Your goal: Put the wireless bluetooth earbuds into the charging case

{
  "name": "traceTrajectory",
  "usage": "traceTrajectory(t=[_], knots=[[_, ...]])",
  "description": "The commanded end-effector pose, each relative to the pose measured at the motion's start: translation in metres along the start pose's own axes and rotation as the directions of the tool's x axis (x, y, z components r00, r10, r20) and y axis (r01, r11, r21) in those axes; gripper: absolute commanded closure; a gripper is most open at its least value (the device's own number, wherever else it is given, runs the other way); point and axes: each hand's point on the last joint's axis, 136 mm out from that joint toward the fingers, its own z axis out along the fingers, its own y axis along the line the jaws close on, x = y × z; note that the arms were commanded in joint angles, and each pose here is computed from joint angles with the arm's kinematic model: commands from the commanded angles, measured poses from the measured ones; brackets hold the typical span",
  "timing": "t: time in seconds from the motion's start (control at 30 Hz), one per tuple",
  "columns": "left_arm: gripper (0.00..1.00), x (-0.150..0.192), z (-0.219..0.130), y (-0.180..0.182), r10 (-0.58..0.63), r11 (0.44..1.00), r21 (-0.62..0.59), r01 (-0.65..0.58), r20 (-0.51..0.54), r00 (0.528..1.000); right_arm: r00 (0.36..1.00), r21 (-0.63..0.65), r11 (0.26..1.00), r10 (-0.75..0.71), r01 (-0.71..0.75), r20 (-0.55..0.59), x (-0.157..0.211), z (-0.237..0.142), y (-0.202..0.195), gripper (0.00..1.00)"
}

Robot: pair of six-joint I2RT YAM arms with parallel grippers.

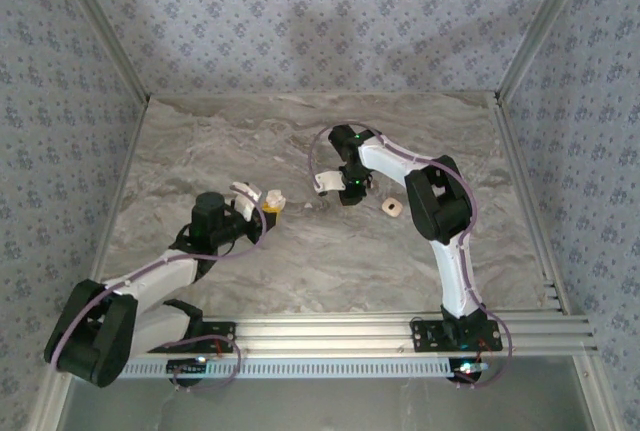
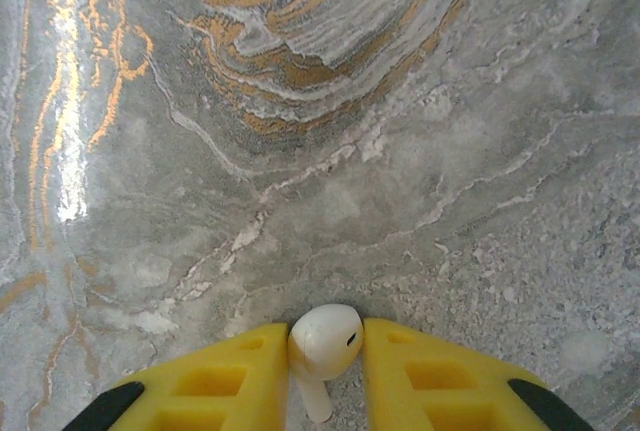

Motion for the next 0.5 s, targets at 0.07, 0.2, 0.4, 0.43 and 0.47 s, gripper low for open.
traceTrajectory(t=[0.07,0.2,0.4,0.43,0.47], knots=[[0.90,-0.007,-0.003,0.000,0.028,1.000,-0.003,-0.028,0.016,0.999,1.000,0.021,1.000,-0.008,0.008,-0.012,-0.002,-0.002,0.000,0.76],[0.90,-0.009,-0.002,0.000,0.027,1.000,0.000,-0.027,0.024,0.999,0.999,0.053,0.999,0.008,-0.010,0.032,-0.008,-0.011,0.000,0.76],[0.91,-0.013,0.003,-0.003,0.024,0.999,0.020,-0.025,0.043,0.999,0.987,0.100,0.992,0.068,-0.083,0.145,-0.013,-0.033,0.004,0.76],[0.91,-0.014,0.004,-0.005,0.026,0.999,0.025,-0.027,0.047,0.999,0.982,0.100,0.990,0.079,-0.097,0.174,-0.014,-0.037,0.007,0.76],[0.91,-0.015,0.006,-0.007,0.031,0.999,0.032,-0.032,0.048,0.998,0.973,0.107,0.988,0.091,-0.115,0.210,-0.016,-0.044,0.008,0.76]])
